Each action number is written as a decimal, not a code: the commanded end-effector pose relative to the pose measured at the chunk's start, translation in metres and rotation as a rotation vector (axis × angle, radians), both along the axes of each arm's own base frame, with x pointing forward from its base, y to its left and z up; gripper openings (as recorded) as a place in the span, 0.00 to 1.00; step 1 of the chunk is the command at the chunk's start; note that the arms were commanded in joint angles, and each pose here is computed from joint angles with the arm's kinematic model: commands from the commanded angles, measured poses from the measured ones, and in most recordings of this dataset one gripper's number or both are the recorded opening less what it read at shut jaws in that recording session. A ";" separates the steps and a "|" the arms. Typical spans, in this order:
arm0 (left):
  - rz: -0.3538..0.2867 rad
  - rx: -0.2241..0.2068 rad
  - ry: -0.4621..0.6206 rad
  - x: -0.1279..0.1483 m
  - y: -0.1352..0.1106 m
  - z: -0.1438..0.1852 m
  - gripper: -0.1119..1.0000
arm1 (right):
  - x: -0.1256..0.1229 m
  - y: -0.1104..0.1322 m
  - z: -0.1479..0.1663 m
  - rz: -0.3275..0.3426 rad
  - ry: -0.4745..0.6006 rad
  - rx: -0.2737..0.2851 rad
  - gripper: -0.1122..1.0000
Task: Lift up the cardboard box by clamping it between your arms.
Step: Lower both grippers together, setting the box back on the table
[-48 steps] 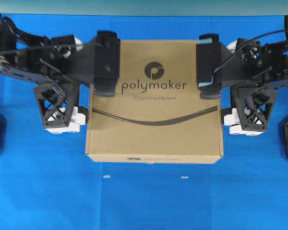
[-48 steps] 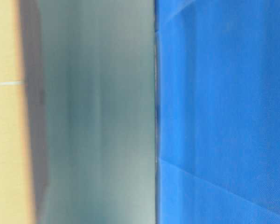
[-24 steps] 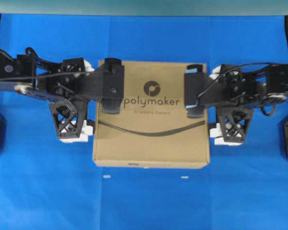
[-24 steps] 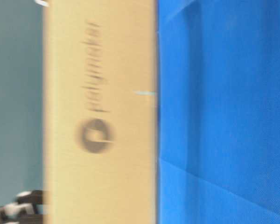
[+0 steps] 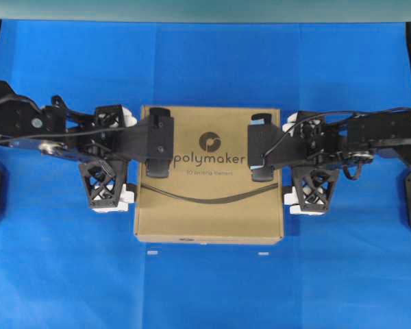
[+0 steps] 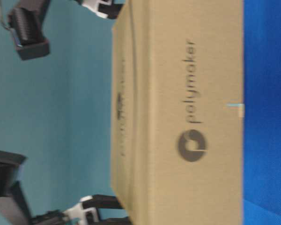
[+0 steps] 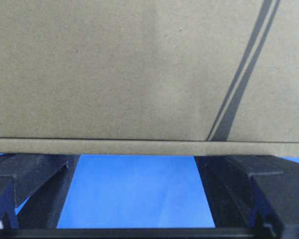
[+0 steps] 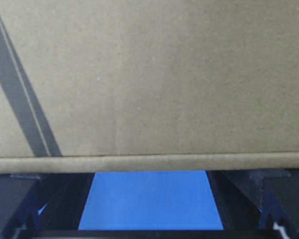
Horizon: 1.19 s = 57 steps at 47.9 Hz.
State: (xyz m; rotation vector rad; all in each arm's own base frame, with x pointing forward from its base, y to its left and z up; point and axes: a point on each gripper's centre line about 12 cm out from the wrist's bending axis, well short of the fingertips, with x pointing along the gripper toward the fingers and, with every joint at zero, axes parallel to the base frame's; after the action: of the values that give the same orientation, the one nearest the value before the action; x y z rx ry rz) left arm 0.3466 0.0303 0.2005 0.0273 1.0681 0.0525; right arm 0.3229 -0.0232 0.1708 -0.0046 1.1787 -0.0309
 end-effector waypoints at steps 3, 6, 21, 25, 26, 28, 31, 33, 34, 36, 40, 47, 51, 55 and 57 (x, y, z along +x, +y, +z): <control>0.027 -0.003 -0.102 0.014 0.006 0.000 0.86 | 0.014 0.000 0.005 -0.012 -0.085 0.004 0.99; 0.032 -0.004 -0.101 0.014 0.008 -0.007 0.86 | 0.012 0.000 -0.002 -0.009 -0.068 0.003 0.99; 0.047 -0.013 -0.082 0.013 0.010 -0.034 0.86 | 0.007 0.001 -0.026 -0.011 -0.059 0.006 0.99; 0.055 -0.019 -0.068 0.011 0.009 -0.044 0.86 | 0.005 0.001 -0.033 -0.010 -0.045 0.005 0.99; 0.058 -0.021 -0.066 0.011 0.009 -0.045 0.86 | 0.005 0.001 -0.035 -0.010 -0.043 0.005 0.99; 0.063 -0.024 -0.063 0.010 0.009 -0.047 0.86 | 0.004 0.001 -0.038 -0.010 -0.037 0.006 0.99; 0.067 -0.027 -0.065 0.011 0.009 -0.049 0.86 | 0.004 0.001 -0.042 -0.011 -0.037 0.007 0.99; 0.066 -0.027 -0.066 0.011 0.009 -0.051 0.86 | 0.005 0.001 -0.043 -0.010 -0.043 0.005 0.99; 0.066 -0.027 -0.066 0.011 0.009 -0.052 0.86 | 0.006 0.001 -0.045 -0.010 -0.046 0.005 0.99; 0.066 -0.027 -0.068 0.012 0.009 -0.054 0.86 | 0.007 0.001 -0.045 -0.010 -0.053 0.005 0.99; 0.067 -0.028 -0.063 0.012 0.009 -0.059 0.86 | 0.008 0.001 -0.050 -0.011 -0.048 0.005 0.99; 0.071 -0.032 -0.045 0.012 0.009 -0.071 0.86 | 0.005 0.001 -0.063 -0.011 -0.020 0.007 0.99; 0.071 -0.034 -0.039 0.013 0.009 -0.075 0.86 | 0.006 0.001 -0.068 -0.013 -0.027 0.007 0.99; 0.075 -0.034 -0.036 0.012 0.010 -0.076 0.86 | 0.007 0.001 -0.072 -0.014 -0.024 0.008 0.99; 0.076 -0.034 -0.035 0.011 0.010 -0.076 0.86 | 0.007 0.001 -0.072 -0.016 -0.025 0.008 0.99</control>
State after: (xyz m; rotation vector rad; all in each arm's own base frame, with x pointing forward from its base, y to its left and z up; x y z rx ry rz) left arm 0.3500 0.0351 0.1203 -0.0085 1.0855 0.0730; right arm 0.3189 -0.0244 0.0956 0.0025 1.2077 -0.0354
